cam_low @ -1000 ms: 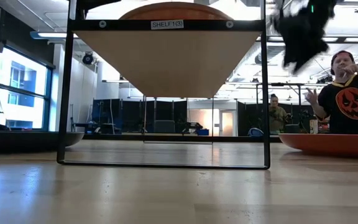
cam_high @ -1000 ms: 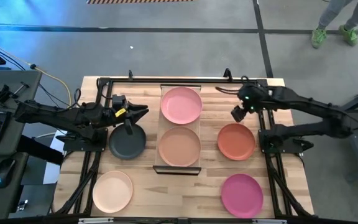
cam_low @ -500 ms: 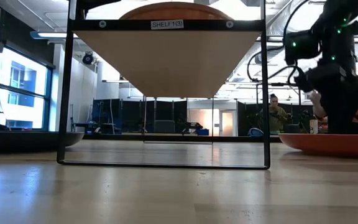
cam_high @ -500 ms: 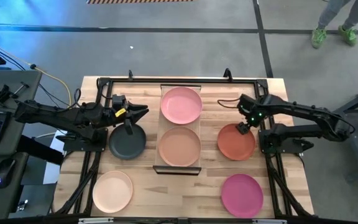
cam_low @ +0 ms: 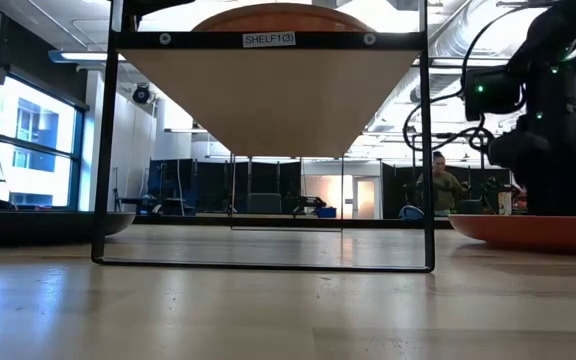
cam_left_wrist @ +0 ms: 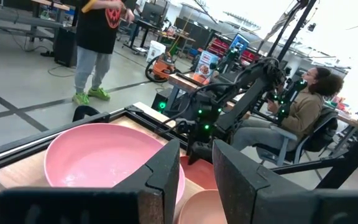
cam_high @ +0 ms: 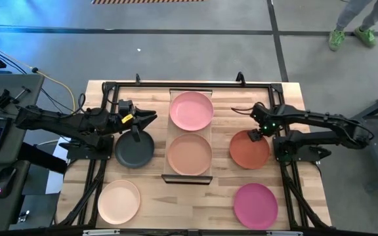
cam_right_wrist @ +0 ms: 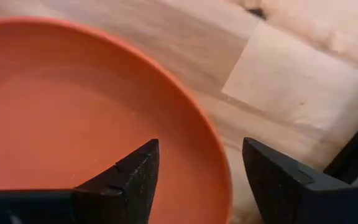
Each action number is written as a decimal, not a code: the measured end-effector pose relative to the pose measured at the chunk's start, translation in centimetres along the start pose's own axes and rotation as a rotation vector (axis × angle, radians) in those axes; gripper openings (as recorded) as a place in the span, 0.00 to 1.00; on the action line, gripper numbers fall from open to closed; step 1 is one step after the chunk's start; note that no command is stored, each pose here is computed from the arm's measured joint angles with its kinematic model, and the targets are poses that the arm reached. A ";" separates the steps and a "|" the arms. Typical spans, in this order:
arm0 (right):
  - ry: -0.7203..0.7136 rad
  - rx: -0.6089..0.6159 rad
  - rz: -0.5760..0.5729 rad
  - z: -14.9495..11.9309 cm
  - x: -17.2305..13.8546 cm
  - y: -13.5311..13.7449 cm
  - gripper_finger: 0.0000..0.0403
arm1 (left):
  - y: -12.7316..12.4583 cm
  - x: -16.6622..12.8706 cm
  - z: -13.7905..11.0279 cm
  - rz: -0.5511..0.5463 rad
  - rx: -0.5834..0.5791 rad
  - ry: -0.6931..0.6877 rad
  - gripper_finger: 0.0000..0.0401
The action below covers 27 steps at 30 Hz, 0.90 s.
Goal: Place and stack plates onto a shelf
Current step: Stack the orange plate on top of the light pink plate on the shelf
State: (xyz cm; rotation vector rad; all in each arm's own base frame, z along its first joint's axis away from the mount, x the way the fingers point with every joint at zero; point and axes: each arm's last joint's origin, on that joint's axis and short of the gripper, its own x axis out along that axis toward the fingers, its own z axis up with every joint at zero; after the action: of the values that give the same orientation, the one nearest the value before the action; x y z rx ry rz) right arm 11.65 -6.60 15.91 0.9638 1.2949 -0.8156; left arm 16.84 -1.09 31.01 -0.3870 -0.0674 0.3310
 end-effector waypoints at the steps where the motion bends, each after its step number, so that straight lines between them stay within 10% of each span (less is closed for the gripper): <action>1: -0.003 0.002 -0.005 0.0 0.1 -0.1 0.50 | 0.0 0.0 0.0 0.000 0.000 0.000 0.21; 18: -0.025 0.092 -0.010 -0.3 1.2 -0.4 0.03 | 0.0 0.0 0.0 -0.001 0.000 0.000 0.21; 27: -0.027 0.119 0.037 -0.6 0.6 -0.5 0.00 | 0.2 -1.2 1.1 -0.021 0.020 -0.052 0.21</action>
State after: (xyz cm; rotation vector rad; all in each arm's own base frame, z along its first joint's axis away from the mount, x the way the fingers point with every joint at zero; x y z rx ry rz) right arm 11.07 -6.21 15.22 1.0639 1.2127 -0.8822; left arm 15.51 -0.90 31.91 -0.3574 -0.1188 0.3207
